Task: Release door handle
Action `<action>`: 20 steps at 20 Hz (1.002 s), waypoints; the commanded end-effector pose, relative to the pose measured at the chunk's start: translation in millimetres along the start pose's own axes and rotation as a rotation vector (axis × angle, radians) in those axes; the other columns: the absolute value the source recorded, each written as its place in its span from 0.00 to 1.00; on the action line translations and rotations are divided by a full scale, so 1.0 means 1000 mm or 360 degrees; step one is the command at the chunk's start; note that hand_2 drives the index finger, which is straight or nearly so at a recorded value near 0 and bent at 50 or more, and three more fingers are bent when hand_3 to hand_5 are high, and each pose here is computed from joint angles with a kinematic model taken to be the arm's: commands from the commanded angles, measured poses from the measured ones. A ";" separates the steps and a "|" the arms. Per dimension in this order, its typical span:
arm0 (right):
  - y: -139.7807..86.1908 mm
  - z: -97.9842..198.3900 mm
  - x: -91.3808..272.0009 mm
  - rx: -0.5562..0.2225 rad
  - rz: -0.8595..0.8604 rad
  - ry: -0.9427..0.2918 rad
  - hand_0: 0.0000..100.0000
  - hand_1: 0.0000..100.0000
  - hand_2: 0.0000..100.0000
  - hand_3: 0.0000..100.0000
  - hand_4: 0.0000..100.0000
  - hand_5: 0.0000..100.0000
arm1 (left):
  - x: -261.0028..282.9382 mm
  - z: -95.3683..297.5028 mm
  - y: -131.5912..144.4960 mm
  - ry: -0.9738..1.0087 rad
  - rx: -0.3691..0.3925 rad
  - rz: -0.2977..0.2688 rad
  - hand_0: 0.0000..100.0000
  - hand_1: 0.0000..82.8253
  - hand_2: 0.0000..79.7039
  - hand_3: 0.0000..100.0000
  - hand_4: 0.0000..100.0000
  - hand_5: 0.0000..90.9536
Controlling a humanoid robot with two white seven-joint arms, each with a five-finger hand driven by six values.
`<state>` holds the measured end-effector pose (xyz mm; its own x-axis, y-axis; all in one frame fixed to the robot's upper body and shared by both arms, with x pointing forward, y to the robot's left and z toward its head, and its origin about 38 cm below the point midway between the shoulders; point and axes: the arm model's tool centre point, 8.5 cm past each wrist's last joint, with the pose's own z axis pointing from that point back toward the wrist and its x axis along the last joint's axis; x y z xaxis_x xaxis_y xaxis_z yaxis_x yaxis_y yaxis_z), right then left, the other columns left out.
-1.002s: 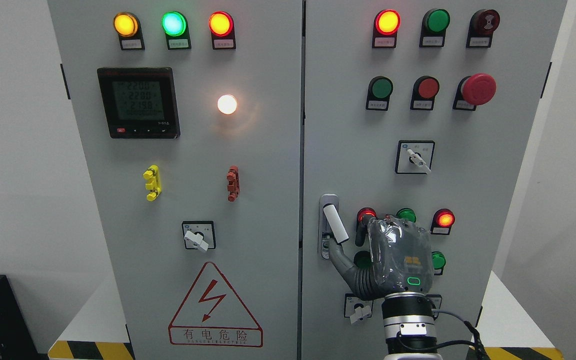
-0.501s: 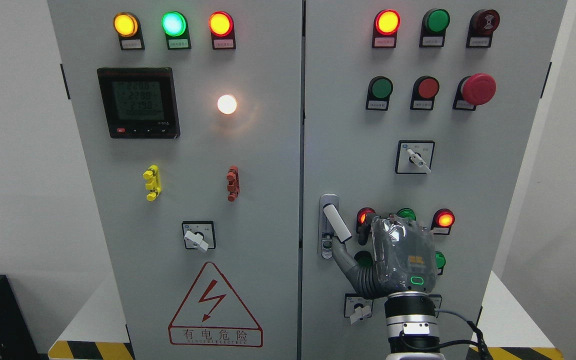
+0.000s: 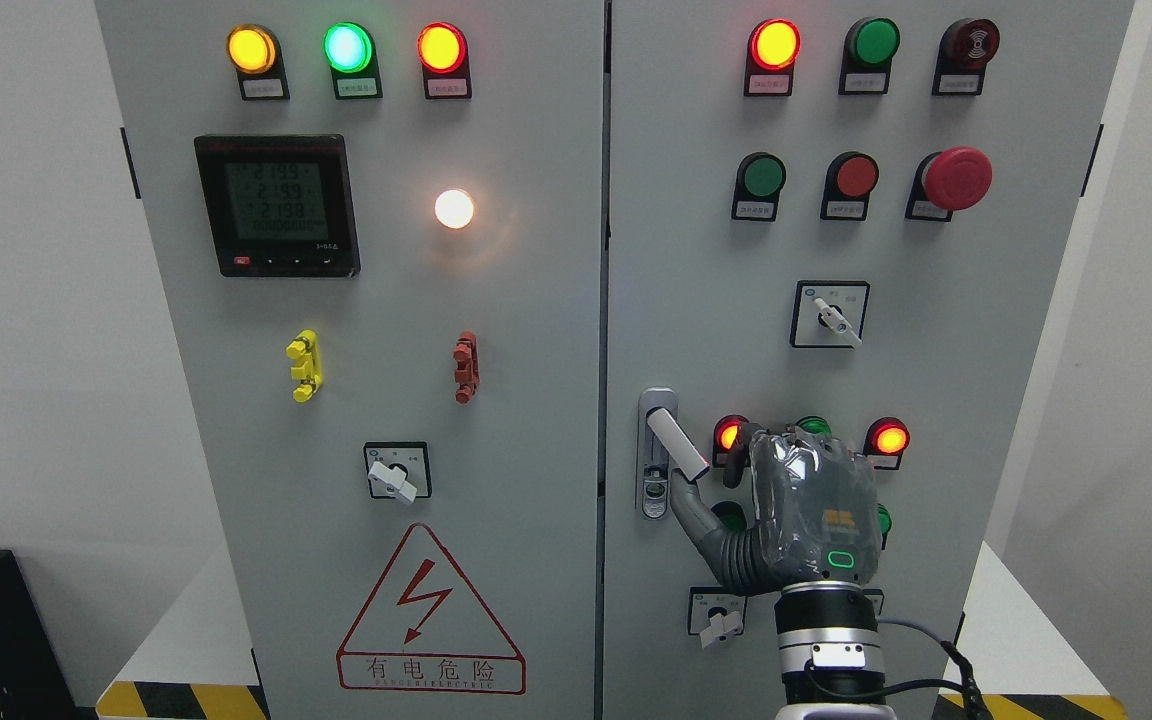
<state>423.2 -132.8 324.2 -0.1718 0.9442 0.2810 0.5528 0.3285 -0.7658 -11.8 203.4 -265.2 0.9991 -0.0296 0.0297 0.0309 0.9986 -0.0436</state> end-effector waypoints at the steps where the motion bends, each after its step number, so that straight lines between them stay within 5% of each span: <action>1: -0.003 0.000 -0.002 -0.0013 -0.0001 0.0009 0.37 0.43 0.72 1.00 0.78 0.73 | 0.000 0.000 0.000 0.0001 -0.0002 0.0000 0.00 0.00 0.05 0.11 0.00 0.00; 20: -0.008 -0.005 -0.009 -0.0038 0.0002 0.0036 0.38 0.43 0.72 1.00 0.78 0.73 | 0.000 0.000 0.000 0.0001 0.0000 0.0000 0.00 0.00 0.05 0.11 0.00 0.00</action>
<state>424.2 -140.9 328.7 -0.1569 0.9441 0.2900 0.5672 0.3265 -0.7561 -11.7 203.4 -265.2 0.9991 -0.0296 0.0301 0.0309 0.9986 -0.0436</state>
